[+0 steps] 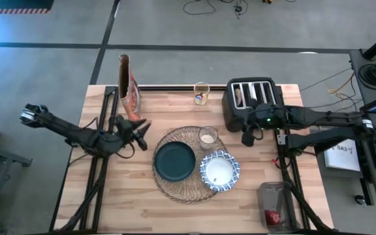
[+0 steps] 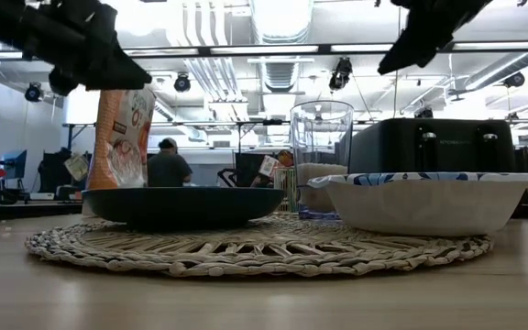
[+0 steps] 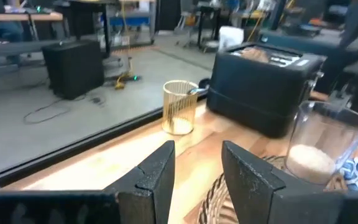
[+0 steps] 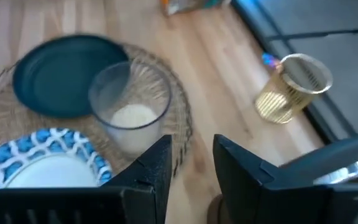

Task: Arrange a breakfast setting
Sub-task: Pour the cereal from the orange cereal box into the white patterned bowl

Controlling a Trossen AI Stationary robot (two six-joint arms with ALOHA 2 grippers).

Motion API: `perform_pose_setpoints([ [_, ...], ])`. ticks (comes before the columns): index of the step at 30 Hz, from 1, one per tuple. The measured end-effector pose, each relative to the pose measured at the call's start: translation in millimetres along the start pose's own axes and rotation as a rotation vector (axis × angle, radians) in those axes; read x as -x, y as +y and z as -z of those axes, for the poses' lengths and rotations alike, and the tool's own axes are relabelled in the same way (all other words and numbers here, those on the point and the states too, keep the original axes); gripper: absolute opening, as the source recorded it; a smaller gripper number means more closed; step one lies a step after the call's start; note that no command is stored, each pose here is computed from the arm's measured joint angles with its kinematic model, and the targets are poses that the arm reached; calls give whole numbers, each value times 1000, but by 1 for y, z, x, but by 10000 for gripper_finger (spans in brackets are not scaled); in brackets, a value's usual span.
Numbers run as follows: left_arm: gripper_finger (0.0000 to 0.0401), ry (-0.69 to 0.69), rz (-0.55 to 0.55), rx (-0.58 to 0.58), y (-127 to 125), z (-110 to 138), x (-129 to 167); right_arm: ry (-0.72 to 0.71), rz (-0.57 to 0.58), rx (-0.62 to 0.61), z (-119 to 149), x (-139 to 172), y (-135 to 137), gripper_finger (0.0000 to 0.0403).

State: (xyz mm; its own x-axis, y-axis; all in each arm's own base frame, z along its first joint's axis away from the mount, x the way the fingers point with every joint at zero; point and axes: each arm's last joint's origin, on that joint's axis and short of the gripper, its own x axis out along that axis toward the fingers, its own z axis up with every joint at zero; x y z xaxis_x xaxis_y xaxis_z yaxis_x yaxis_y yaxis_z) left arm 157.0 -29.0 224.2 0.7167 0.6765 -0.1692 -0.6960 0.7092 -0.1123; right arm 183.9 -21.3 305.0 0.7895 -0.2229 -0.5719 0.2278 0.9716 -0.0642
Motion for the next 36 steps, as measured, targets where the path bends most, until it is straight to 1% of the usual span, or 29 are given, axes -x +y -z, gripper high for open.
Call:
perform_pose_setpoints([
  [5,116,88,-31,-5,-4,-19,3,-158,0,-25,8,10,-2,111],
  [8,116,154,-40,19,-5,-23,4,-180,-5,-34,18,8,-2,111],
  [12,116,238,-60,37,-4,-18,4,-150,-6,-52,35,0,-1,112],
  [16,116,337,-107,65,1,-10,6,-107,-6,-82,48,-9,0,112],
  [22,116,452,-249,112,12,-4,11,-63,30,-105,61,-16,0,112],
  [24,116,468,-298,117,15,-2,12,-55,34,-99,63,-17,0,112],
  [27,116,476,-343,120,15,-1,12,-50,34,-96,64,-18,0,112],
  [36,116,483,-383,111,9,2,7,-49,33,-94,64,-18,0,112],
])
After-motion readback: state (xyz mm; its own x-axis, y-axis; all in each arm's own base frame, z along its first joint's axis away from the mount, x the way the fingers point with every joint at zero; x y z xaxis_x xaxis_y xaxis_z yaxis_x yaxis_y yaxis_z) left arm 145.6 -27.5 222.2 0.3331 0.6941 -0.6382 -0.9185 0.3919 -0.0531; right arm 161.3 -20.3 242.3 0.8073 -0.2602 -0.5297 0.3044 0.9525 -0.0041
